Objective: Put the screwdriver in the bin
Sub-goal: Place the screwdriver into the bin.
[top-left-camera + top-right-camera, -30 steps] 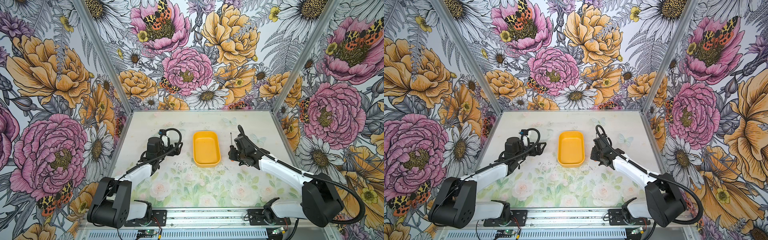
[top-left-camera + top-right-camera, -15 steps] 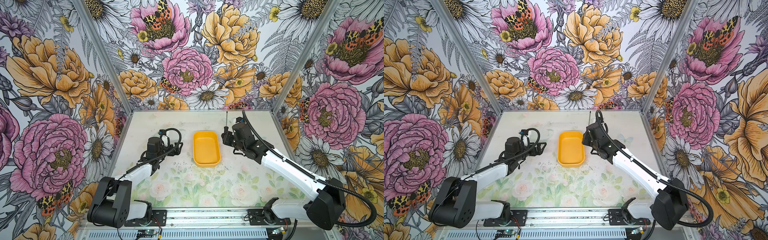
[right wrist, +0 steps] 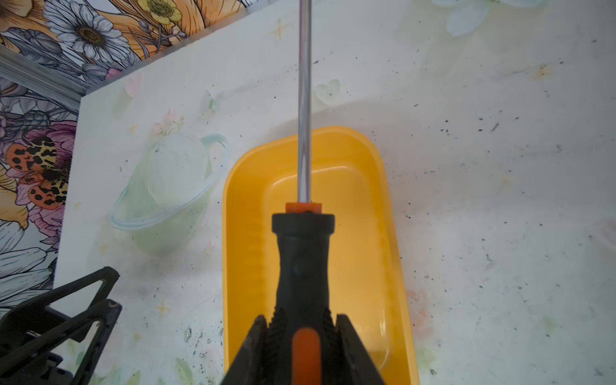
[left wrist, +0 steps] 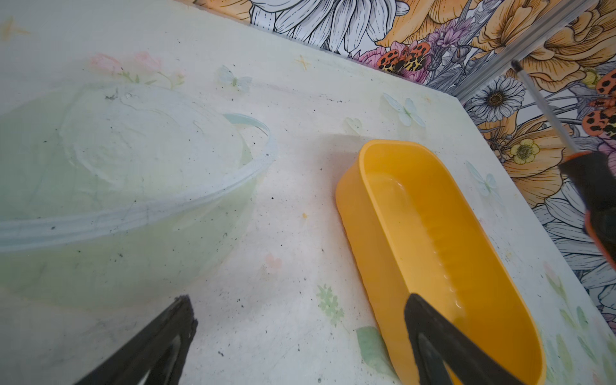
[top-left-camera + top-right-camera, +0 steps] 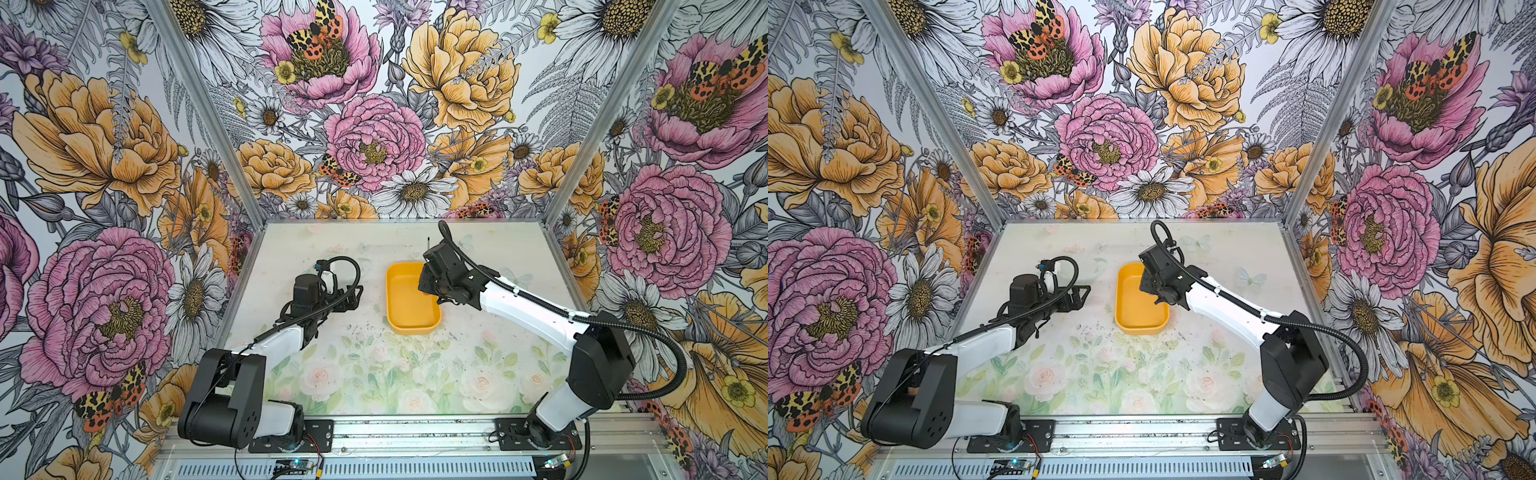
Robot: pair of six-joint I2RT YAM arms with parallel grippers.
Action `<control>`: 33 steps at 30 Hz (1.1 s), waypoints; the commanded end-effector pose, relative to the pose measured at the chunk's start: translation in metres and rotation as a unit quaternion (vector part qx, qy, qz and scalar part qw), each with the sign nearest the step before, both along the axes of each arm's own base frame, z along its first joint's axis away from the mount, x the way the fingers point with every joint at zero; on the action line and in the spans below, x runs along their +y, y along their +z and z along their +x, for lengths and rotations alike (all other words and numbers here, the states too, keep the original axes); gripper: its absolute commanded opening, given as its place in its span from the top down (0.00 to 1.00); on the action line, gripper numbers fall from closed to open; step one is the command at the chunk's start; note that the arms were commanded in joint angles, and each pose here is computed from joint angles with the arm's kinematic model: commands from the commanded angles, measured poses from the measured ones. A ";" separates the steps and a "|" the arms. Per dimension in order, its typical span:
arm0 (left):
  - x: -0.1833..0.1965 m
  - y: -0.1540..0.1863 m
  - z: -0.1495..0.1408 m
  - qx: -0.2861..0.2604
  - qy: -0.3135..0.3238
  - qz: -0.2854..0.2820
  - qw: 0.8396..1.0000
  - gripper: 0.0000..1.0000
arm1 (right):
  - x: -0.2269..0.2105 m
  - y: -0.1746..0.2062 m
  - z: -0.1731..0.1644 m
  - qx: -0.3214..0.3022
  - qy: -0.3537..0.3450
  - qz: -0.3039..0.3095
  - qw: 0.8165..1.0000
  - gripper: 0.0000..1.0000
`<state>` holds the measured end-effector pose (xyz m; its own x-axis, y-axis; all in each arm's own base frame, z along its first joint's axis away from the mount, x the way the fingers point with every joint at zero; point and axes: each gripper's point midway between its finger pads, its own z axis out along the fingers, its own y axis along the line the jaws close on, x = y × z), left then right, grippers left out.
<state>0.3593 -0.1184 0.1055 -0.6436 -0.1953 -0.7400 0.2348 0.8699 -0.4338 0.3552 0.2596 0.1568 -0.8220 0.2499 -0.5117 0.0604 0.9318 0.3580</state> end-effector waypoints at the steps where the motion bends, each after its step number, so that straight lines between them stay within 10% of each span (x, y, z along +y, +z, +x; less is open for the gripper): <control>1: -0.002 0.008 0.005 -0.012 -0.007 -0.010 1.000 0.01 | 0.011 -0.005 -0.004 0.023 0.004 0.006 1.000 1.00; 33: 0.004 -0.014 -0.001 -0.001 0.005 0.000 1.000 0.01 | 0.029 -0.074 -0.026 0.104 0.027 -0.037 0.994 1.00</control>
